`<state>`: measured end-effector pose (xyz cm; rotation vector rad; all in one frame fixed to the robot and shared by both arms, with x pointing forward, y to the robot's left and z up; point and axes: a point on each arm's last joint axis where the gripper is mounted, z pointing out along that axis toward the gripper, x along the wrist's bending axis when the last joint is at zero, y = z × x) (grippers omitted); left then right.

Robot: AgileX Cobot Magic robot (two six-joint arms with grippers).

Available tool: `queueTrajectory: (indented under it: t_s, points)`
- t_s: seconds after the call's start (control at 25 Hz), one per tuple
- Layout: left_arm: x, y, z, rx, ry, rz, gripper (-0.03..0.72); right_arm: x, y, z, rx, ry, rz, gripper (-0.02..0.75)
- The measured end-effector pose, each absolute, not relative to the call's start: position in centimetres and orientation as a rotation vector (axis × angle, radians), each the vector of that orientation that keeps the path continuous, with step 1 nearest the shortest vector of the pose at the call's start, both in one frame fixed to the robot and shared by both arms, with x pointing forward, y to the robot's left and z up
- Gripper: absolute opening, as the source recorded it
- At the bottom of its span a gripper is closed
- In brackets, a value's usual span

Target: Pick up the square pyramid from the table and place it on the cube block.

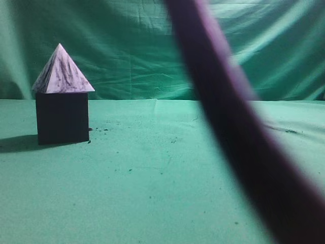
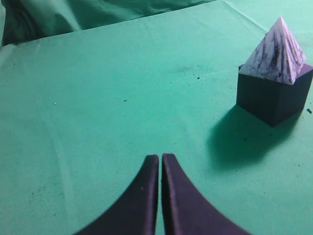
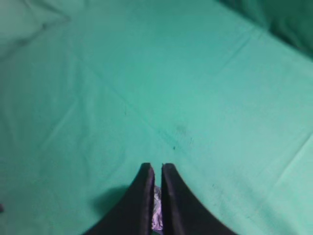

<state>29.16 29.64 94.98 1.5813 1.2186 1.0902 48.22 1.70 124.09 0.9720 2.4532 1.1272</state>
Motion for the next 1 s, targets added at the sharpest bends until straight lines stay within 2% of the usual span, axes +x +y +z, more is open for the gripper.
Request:
queueTrajectory:
  t_s: [0.12, 0.24, 0.44, 0.72, 1.0]
  points:
    - [29.2, 29.6, 95.0, 1.581, 1.219, 1.09, 0.0, 46.2, -1.1, 126.2, 0.965, 2.429, 1.155, 0.0]
    - [29.2, 29.6, 95.0, 1.581, 1.219, 1.09, 0.0, 44.2, -3.7, 126.1, 0.997, 2.457, 1.107, 0.0]
    - [29.2, 29.6, 95.0, 1.581, 1.219, 1.09, 0.0, 41.6, -7.1, 121.7, 1.056, 2.551, 0.942, 0.0]
    - [29.2, 29.6, 95.0, 1.581, 1.219, 1.09, 0.0, 37.5, -12.2, 115.4, 1.035, 2.515, 1.051, 0.0]
    - [29.2, 29.6, 95.0, 1.581, 1.219, 1.09, 0.0, 33.7, -17.0, 112.7, 1.018, 2.459, 1.182, 0.0]
